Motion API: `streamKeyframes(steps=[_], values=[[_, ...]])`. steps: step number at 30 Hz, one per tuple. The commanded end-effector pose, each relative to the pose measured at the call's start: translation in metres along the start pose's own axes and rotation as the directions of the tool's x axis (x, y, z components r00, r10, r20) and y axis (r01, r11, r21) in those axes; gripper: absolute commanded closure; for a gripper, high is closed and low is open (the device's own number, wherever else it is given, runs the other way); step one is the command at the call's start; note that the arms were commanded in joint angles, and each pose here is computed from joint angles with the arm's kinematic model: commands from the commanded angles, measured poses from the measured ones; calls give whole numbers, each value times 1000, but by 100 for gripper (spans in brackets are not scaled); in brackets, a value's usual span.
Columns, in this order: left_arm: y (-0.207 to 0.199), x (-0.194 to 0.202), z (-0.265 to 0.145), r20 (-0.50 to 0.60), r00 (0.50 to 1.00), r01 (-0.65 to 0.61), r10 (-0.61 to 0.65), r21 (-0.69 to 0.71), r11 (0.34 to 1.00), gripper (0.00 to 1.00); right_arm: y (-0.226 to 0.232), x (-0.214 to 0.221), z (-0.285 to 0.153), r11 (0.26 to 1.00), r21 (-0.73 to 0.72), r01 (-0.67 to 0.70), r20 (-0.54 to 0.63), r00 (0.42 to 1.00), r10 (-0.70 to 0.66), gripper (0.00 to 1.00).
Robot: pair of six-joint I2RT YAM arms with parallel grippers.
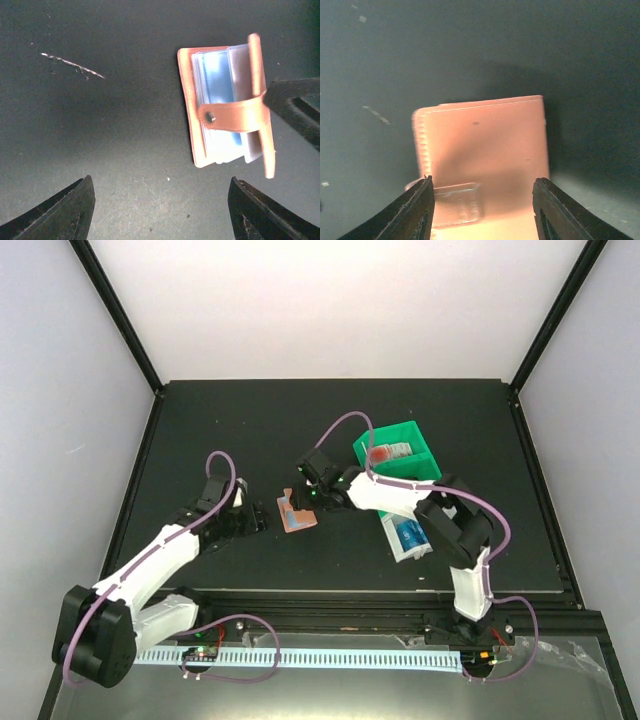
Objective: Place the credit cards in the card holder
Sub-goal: Close the card holder at the center of the board, then turn over the card holder at the center of the board.
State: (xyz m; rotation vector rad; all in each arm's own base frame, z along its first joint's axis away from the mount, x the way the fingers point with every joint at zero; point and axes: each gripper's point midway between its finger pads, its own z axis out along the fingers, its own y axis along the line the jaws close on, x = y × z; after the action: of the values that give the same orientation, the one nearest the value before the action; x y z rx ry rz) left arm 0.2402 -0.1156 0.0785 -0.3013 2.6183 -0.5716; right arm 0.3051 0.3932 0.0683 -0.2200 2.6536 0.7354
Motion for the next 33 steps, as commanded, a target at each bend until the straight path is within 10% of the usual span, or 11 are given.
streamKeyframes(steps=[1,17,33], values=[[-16,-22,2,43,999,-5,3,50,999,25,-24,7,9,983,153,103,-69,993,-93,44],[-38,8,41,-138,981,168,-136,263,950,24,-63,47,29,888,371,271,-244,951,-188,45],[-23,37,66,-230,953,249,-195,235,940,35,-22,93,45,991,117,-62,-205,975,85,58]])
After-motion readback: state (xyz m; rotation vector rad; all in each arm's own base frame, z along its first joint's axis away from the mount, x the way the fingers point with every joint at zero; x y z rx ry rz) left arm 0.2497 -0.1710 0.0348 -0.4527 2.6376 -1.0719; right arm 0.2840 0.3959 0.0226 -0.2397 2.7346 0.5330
